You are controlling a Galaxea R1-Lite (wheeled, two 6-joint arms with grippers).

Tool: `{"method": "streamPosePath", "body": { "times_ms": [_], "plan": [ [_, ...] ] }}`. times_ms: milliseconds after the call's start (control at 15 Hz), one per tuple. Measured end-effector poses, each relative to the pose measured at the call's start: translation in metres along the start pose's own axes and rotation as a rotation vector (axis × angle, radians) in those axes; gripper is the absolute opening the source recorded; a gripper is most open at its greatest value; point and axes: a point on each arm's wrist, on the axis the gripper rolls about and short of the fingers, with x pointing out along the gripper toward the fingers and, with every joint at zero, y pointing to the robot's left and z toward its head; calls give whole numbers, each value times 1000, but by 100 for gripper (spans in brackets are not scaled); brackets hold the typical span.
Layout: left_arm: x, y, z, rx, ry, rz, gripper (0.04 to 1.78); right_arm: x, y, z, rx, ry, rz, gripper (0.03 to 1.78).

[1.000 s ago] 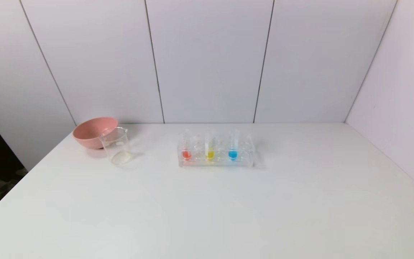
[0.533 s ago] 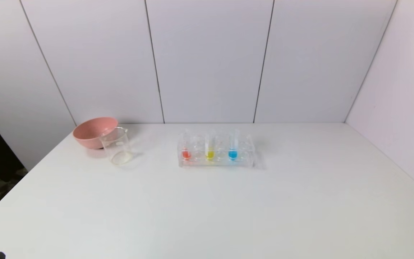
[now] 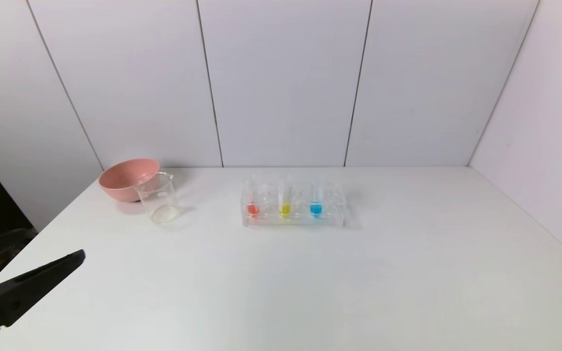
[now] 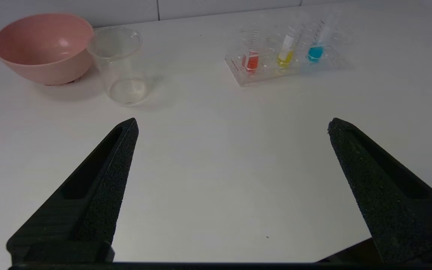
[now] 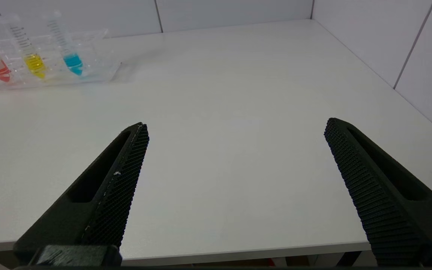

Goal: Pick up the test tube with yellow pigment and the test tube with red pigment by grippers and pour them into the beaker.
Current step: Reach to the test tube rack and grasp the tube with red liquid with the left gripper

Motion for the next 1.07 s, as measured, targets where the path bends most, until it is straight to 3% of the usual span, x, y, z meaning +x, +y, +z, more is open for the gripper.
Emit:
{"method": "streamPosePath", "body": {
  "times_ms": [200, 333, 600, 800, 933, 1067],
  "plan": [
    [47, 0, 4, 22, 68, -77, 176, 0, 0, 0, 0, 0, 0, 171],
    [82, -5, 1, 40, 98, -82, 176, 0, 0, 0, 0, 0, 0, 171],
    [163, -29, -21, 71, 104, -5, 176, 0, 0, 0, 0, 0, 0, 171],
    [214, -51, -38, 73, 28, 103, 176, 0, 0, 0, 0, 0, 0, 171],
    [237, -68, -42, 60, -43, 140, 176, 0, 0, 0, 0, 0, 0, 171],
    [253, -80, -48, 46, -45, 156, 176, 0, 0, 0, 0, 0, 0, 171]
  ]
}}
